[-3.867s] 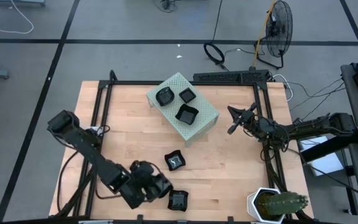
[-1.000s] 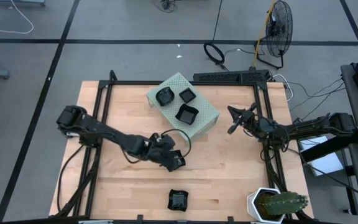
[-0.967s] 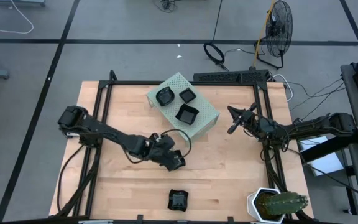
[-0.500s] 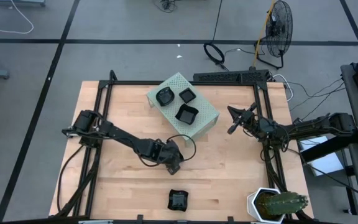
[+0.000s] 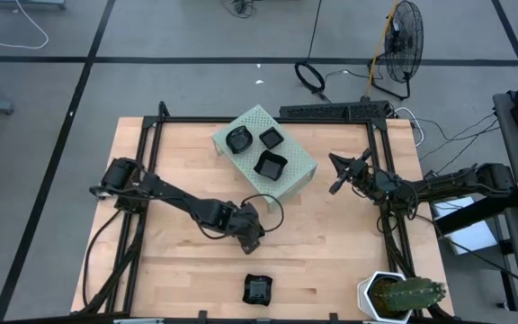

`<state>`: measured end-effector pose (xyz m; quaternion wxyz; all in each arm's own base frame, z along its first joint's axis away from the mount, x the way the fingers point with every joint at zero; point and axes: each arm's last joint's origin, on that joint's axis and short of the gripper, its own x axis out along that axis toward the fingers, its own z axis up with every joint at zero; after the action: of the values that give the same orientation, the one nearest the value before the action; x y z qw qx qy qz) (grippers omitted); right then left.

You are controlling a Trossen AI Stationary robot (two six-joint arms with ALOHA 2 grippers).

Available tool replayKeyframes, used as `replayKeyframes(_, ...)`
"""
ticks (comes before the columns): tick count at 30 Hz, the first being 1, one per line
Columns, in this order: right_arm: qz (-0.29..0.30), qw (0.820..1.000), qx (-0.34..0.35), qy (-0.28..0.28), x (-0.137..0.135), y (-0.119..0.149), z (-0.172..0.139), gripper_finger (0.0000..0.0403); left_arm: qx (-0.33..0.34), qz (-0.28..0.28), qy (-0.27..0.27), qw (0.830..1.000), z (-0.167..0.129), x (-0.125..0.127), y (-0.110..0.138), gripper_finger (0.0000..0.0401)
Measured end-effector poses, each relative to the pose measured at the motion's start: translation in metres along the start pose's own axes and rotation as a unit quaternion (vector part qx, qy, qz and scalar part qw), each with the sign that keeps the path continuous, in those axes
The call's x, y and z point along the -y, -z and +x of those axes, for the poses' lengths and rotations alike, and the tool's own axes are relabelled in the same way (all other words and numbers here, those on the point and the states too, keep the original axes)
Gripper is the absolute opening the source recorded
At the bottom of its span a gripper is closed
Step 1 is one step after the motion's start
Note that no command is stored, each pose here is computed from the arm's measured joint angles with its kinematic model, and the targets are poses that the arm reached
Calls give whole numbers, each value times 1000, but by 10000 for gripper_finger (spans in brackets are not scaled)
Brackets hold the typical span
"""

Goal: Pick & Place Mini shaped plates
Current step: Stack the distorted square plate on top of the other distorted square plate on the shelf

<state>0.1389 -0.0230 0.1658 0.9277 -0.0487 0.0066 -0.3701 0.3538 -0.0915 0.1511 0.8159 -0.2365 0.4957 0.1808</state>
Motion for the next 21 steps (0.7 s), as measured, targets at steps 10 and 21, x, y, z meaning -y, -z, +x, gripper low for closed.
replayKeyframes(10, 0, 1000, 0, 0, 0, 0, 0, 4, 32, -3, 5, 999, -37, -2, -8, 127)
replayKeyframes(21, 0, 1000, 0, 0, 0, 0, 0, 4, 9, 11, -54, 998, -28, -10, 0, 127)
